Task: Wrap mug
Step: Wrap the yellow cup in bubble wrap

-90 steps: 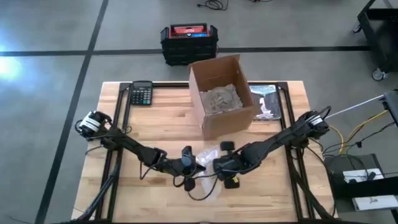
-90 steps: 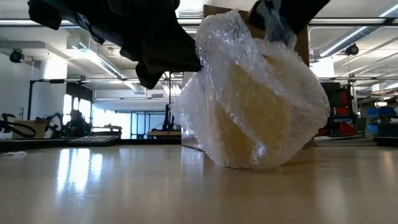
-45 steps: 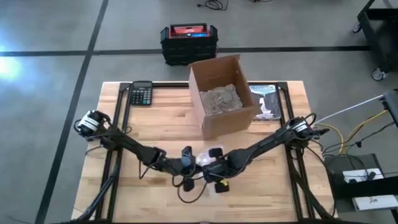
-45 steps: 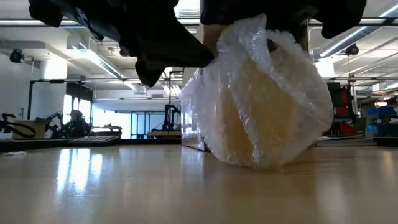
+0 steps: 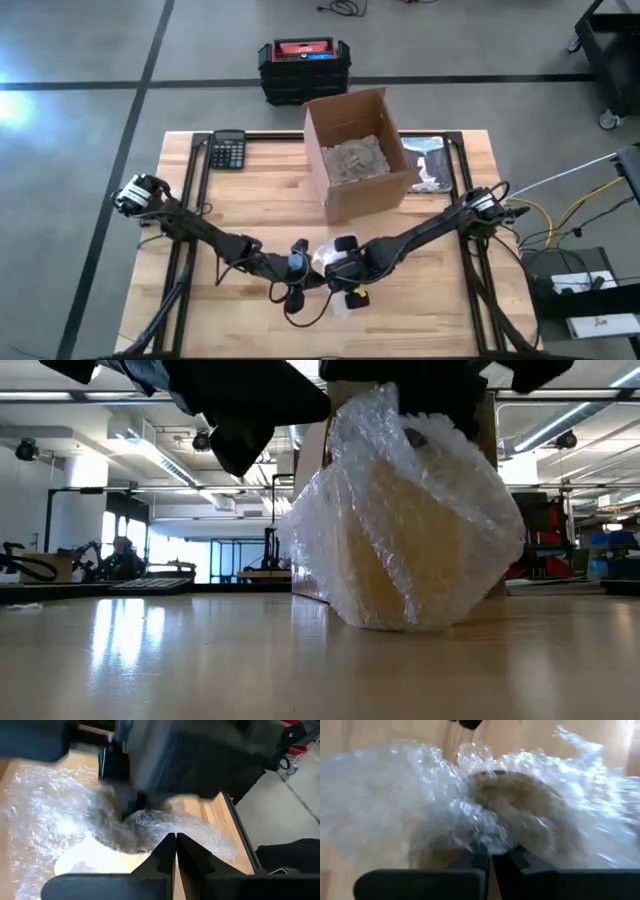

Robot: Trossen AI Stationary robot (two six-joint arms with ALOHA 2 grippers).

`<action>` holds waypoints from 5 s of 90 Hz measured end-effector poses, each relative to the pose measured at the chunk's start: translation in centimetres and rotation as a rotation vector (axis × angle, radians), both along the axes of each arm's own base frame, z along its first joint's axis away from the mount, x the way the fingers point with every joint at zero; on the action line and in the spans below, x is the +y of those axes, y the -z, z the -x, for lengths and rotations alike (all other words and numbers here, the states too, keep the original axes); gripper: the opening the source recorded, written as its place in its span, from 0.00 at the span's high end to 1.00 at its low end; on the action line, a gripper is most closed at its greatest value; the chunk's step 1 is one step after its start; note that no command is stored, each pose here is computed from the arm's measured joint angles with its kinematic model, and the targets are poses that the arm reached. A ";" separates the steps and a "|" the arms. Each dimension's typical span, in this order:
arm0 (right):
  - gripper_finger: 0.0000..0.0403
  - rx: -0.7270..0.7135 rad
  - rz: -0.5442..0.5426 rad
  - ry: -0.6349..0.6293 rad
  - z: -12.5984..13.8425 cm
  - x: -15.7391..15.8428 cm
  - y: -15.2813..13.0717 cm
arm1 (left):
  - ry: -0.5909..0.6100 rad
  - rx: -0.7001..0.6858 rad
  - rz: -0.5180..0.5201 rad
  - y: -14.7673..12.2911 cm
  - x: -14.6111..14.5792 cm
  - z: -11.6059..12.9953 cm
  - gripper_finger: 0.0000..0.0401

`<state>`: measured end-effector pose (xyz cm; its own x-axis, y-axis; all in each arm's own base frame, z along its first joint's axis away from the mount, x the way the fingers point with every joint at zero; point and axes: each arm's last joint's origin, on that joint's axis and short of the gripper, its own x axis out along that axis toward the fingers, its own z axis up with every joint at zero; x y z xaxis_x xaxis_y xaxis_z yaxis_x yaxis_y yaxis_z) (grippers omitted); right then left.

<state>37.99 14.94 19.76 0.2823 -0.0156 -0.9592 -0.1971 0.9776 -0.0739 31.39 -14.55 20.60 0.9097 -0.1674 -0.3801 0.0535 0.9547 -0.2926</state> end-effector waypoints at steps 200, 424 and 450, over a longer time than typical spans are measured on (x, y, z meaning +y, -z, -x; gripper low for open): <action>0.99 -0.092 -0.157 -0.195 0.8 -0.9 0.1 | -0.046 0.040 -0.058 2.9 2.4 -2.3 1.00; 0.99 -0.066 -0.069 -0.051 0.8 -1.4 -5.8 | -0.035 0.007 -0.035 2.8 2.2 -2.4 1.00; 0.99 0.075 0.024 -0.022 -0.2 -1.8 1.2 | -0.031 0.007 -0.032 2.8 2.2 -2.4 1.00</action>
